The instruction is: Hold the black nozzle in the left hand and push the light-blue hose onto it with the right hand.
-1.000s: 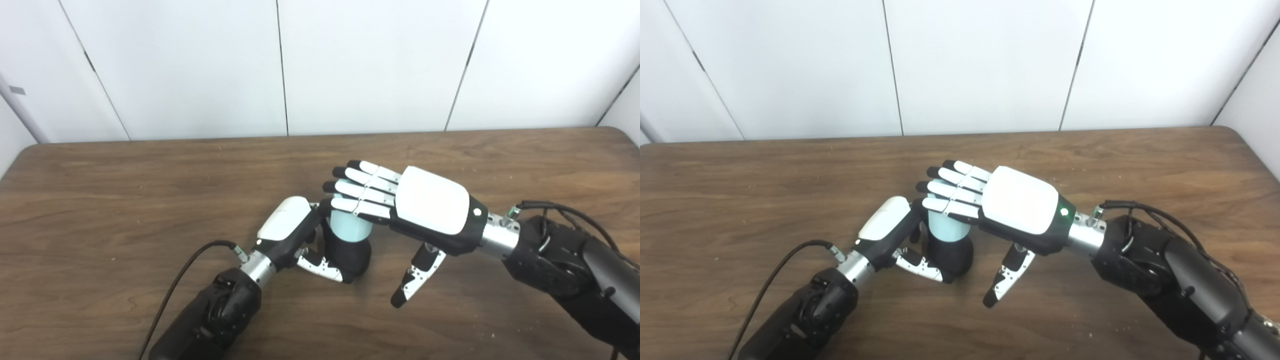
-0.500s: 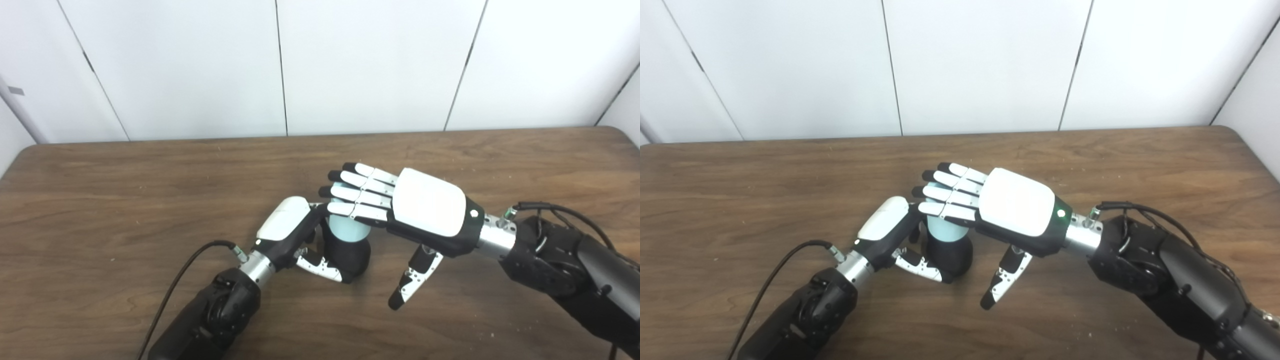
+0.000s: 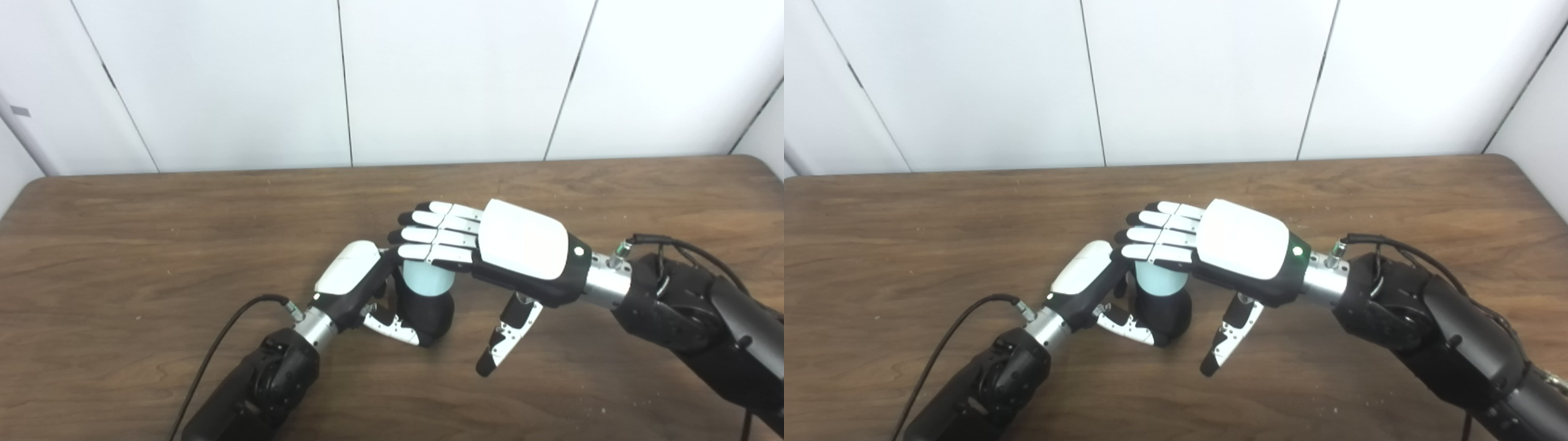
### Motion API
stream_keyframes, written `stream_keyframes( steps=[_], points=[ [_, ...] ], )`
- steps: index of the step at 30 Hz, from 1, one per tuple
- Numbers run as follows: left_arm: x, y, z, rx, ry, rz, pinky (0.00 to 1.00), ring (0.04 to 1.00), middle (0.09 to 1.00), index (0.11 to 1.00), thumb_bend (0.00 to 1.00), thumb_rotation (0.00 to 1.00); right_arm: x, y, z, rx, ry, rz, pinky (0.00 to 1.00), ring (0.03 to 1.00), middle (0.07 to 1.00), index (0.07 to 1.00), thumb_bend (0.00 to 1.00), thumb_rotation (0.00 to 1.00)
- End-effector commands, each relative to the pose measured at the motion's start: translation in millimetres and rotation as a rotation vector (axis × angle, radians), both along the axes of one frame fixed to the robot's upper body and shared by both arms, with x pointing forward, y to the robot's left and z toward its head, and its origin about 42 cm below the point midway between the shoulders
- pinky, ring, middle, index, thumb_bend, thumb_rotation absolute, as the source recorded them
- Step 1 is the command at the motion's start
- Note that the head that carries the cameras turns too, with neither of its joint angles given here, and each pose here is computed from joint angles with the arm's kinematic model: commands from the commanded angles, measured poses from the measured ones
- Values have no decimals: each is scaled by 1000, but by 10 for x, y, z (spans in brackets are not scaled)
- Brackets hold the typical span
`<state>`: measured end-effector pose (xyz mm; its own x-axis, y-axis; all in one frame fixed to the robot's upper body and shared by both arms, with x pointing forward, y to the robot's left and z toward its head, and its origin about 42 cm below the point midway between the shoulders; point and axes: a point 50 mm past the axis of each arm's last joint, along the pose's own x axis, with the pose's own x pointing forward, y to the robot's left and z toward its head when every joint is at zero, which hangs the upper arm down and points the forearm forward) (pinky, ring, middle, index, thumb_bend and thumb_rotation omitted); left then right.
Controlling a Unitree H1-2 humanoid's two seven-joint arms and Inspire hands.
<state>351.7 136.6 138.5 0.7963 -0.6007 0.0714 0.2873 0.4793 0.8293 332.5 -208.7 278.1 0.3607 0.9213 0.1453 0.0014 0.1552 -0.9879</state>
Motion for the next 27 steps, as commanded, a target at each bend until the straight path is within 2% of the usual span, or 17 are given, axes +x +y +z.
stream_keyframes(
  steps=[1, 9, 17, 27],
  points=[
    [-162, 266, -497, 235, 196, 49, 402, 389, 444, 488, 519, 77, -15, -15, -86, -85, 46, 23, 873, 939, 916, 890, 820, 453],
    [-166, 265, -500, 234, 197, 49, 410, 398, 451, 488, 519, 78, -30, -25, -96, -98, 84, 17, 854, 925, 906, 872, 819, 449],
    [-165, 267, -515, 236, 196, 50, 403, 388, 444, 488, 519, 77, -27, -67, -68, -46, 140, 1, 860, 926, 906, 880, 829, 466],
    [-167, 262, -501, 238, 196, 50, 406, 394, 448, 488, 519, 78, -95, -16, -103, -46, 64, 19, 882, 948, 921, 883, 832, 468]
  ],
)
